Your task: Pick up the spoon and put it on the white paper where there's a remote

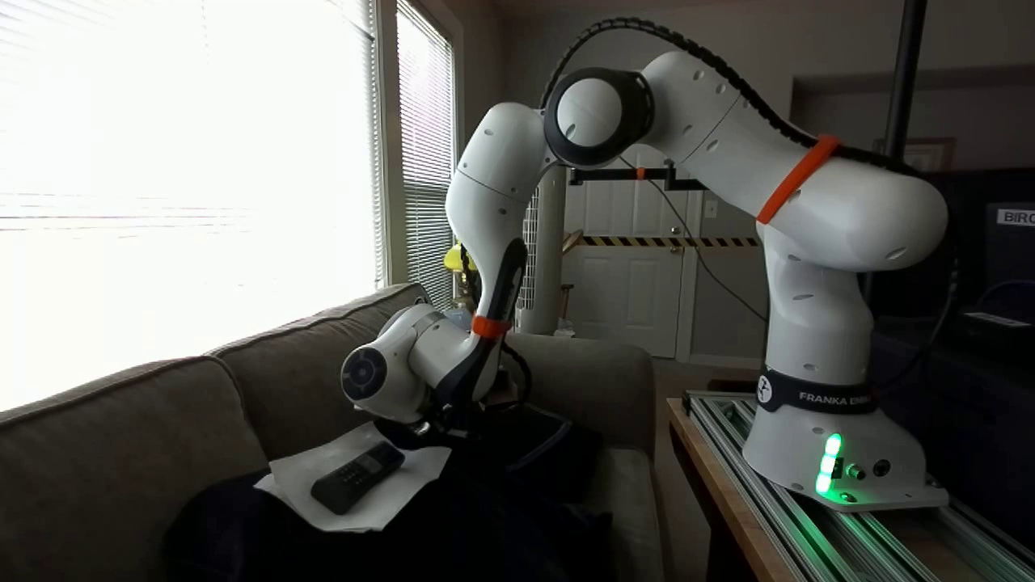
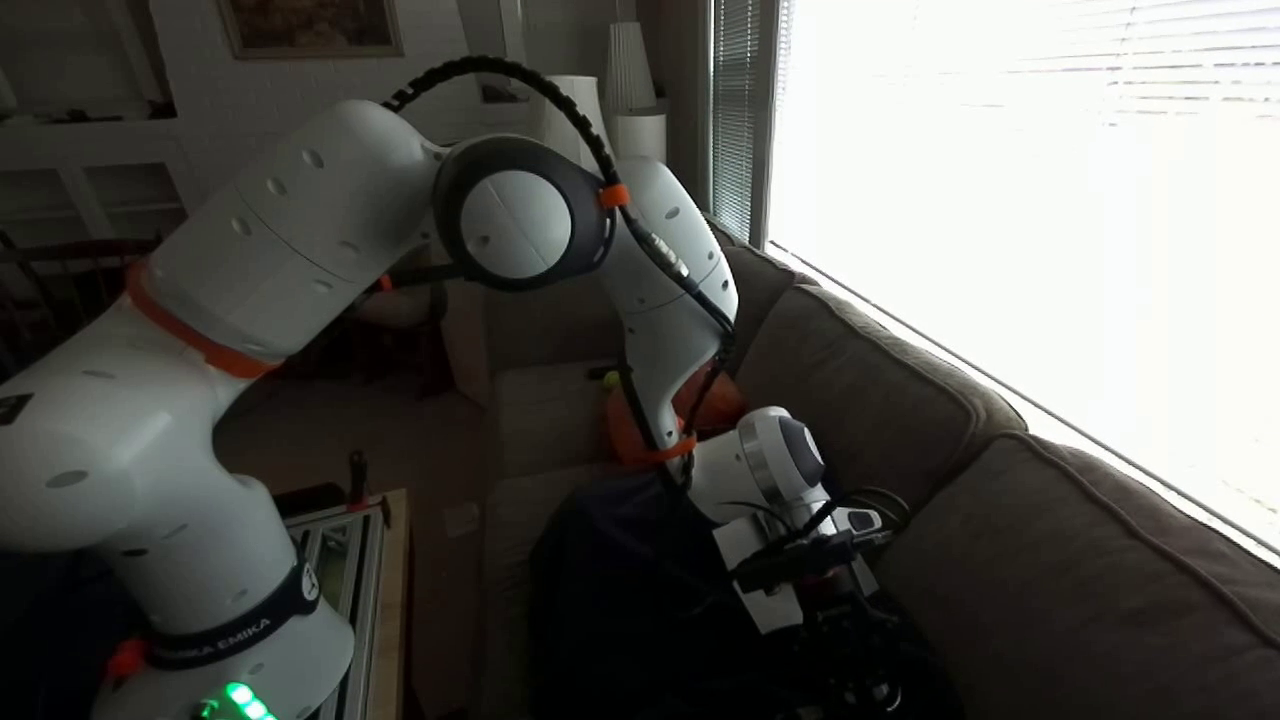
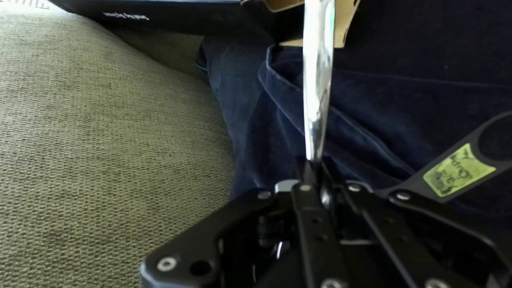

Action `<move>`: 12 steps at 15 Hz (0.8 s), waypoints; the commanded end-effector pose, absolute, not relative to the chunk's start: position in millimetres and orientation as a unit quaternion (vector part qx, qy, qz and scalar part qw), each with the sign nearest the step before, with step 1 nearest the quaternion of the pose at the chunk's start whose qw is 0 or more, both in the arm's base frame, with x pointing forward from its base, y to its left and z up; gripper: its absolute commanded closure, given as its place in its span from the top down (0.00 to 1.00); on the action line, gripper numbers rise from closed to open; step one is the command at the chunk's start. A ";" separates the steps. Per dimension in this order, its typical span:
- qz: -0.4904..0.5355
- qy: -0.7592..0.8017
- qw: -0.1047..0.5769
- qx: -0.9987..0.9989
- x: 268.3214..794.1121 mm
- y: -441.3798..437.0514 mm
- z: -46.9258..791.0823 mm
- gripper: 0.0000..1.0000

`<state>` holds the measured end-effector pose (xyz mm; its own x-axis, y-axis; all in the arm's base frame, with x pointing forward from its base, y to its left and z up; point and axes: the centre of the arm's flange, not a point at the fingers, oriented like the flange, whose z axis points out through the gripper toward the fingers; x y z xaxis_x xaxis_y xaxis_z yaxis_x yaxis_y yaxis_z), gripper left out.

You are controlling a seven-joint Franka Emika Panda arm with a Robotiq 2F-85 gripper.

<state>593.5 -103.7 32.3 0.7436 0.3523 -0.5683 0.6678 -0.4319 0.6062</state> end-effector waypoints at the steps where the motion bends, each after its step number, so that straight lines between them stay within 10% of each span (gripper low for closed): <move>1: -0.192 0.318 0.439 0.818 591.9 -106.0 29.3 0.02; 12: -0.235 0.365 0.522 0.734 586.1 -94.6 25.9 0.02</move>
<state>589.2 -96.1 31.4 0.6650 0.3123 -0.6784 0.7469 -0.2733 0.6062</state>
